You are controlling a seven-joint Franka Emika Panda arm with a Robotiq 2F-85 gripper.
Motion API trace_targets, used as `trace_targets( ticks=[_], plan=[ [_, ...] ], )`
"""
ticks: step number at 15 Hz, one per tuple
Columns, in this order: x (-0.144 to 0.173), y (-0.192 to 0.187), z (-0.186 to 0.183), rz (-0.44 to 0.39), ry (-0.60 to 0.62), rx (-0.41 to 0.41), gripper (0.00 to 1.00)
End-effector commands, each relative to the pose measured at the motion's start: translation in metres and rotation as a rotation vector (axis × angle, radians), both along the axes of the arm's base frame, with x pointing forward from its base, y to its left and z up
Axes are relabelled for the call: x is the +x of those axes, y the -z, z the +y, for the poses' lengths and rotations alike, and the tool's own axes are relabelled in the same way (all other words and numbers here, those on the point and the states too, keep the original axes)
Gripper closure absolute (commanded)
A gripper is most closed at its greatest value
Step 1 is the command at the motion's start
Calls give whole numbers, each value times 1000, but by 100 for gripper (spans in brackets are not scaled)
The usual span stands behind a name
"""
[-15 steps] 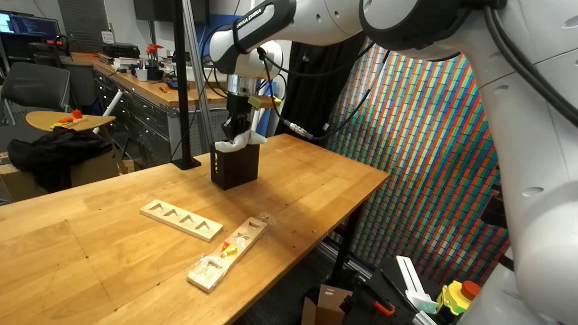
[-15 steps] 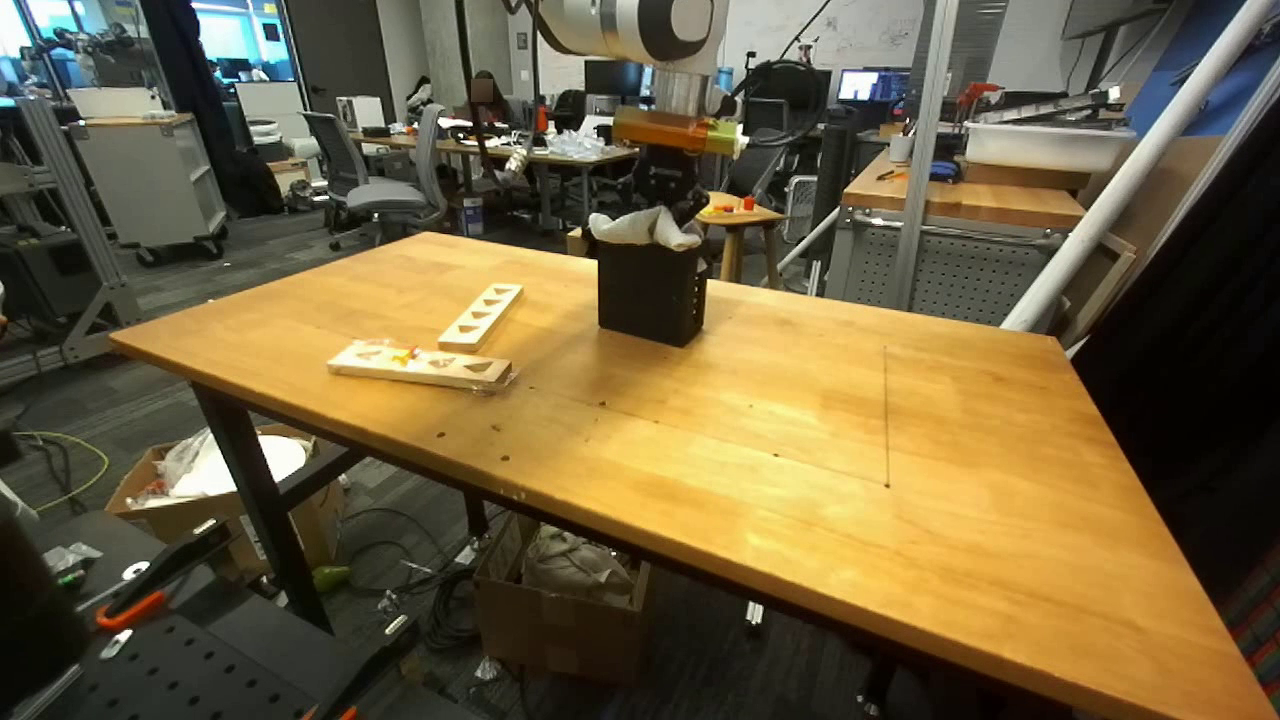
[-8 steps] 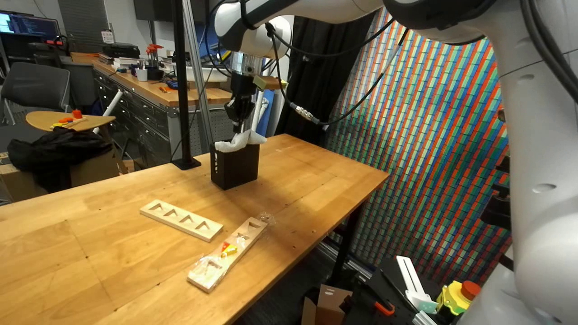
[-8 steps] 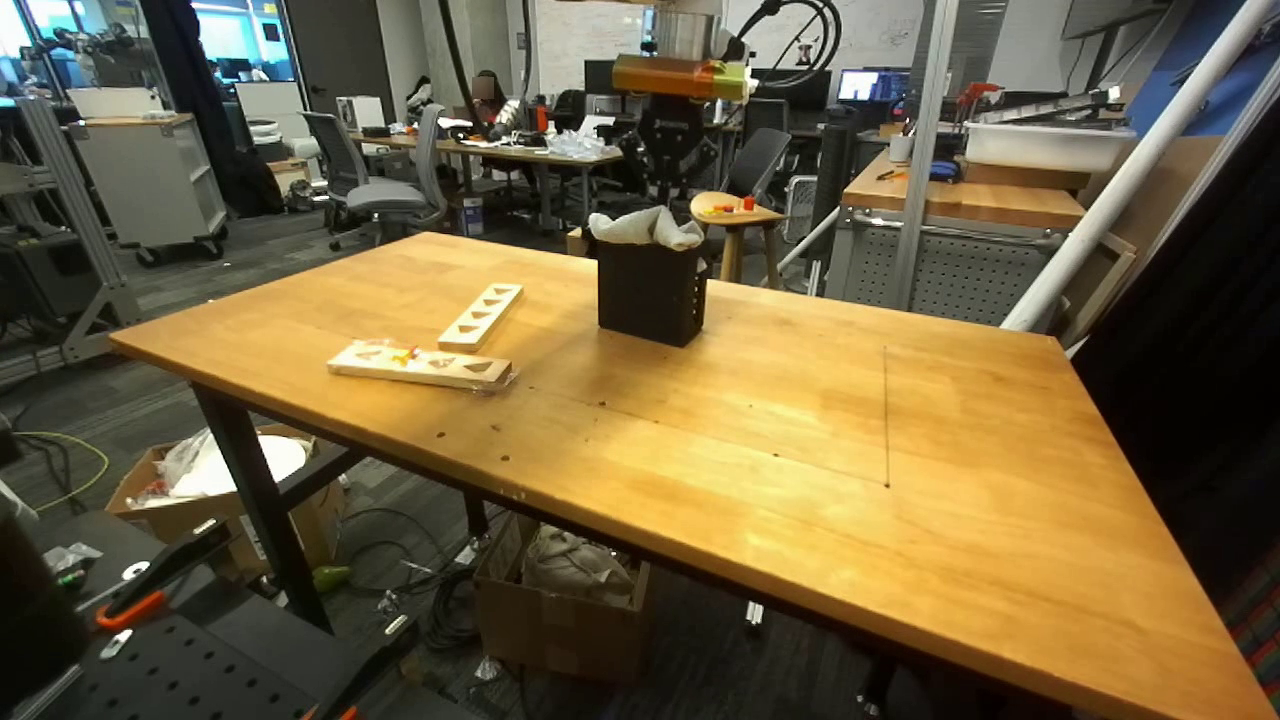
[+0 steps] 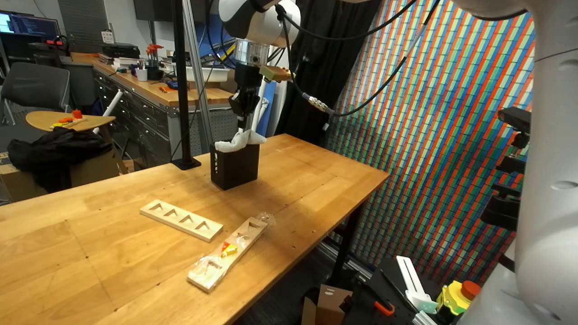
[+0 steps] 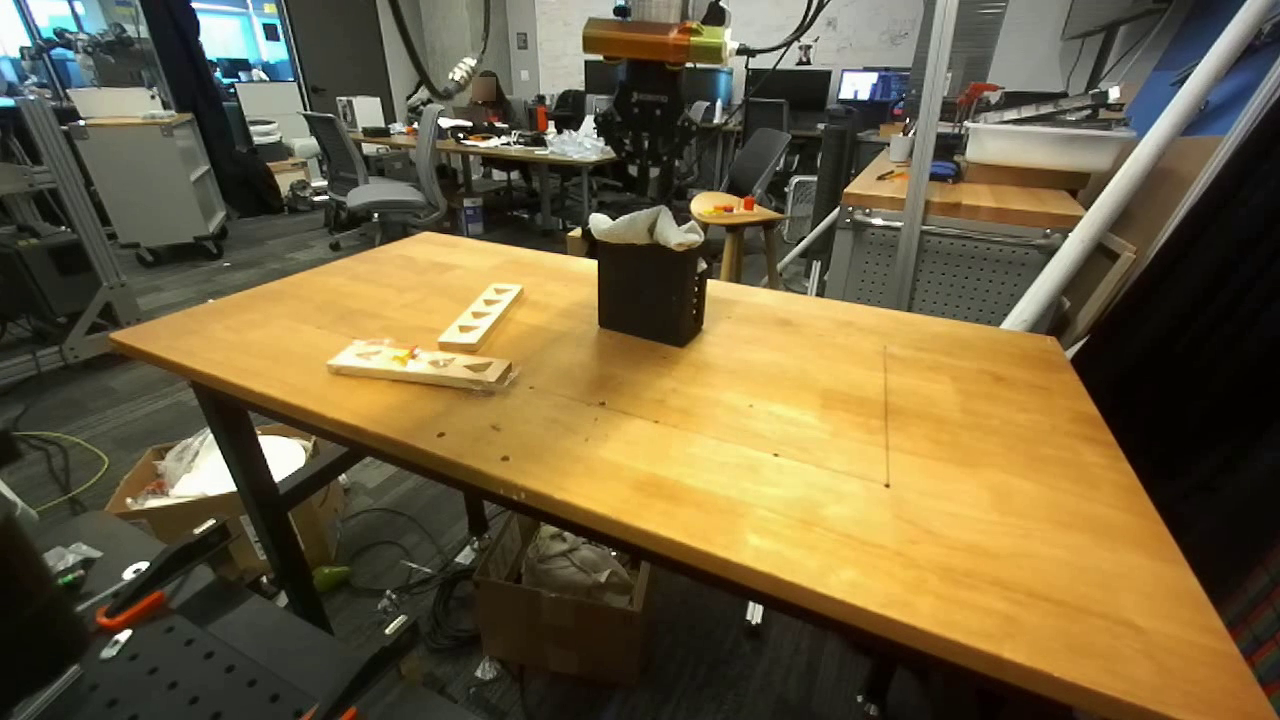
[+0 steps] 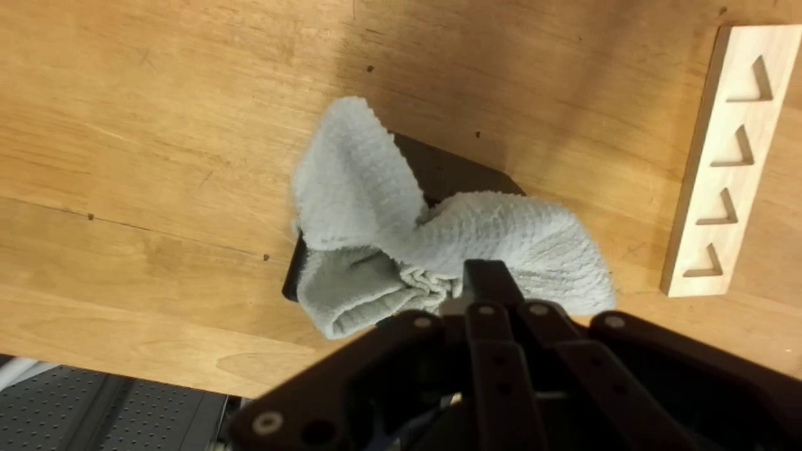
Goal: Put the towel inside the black basket
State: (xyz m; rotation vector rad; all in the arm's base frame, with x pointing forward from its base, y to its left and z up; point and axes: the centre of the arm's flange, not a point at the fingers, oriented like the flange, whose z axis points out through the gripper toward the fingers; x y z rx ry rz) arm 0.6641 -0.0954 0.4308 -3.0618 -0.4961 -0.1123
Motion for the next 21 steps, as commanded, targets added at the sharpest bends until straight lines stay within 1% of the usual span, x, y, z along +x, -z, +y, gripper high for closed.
trace_targets(
  ticks=[1,5,7,12,17,21],
  plan=[
    [-33,-11,18,-16,13,-34,100],
    [-44,-8,29,0,17,-33,100],
    [-45,-3,32,10,12,-29,100],
    [-40,9,28,27,-6,-31,100],
    [-33,9,17,23,-22,-47,100],
    [-21,12,9,18,-41,-44,100]
  ],
)
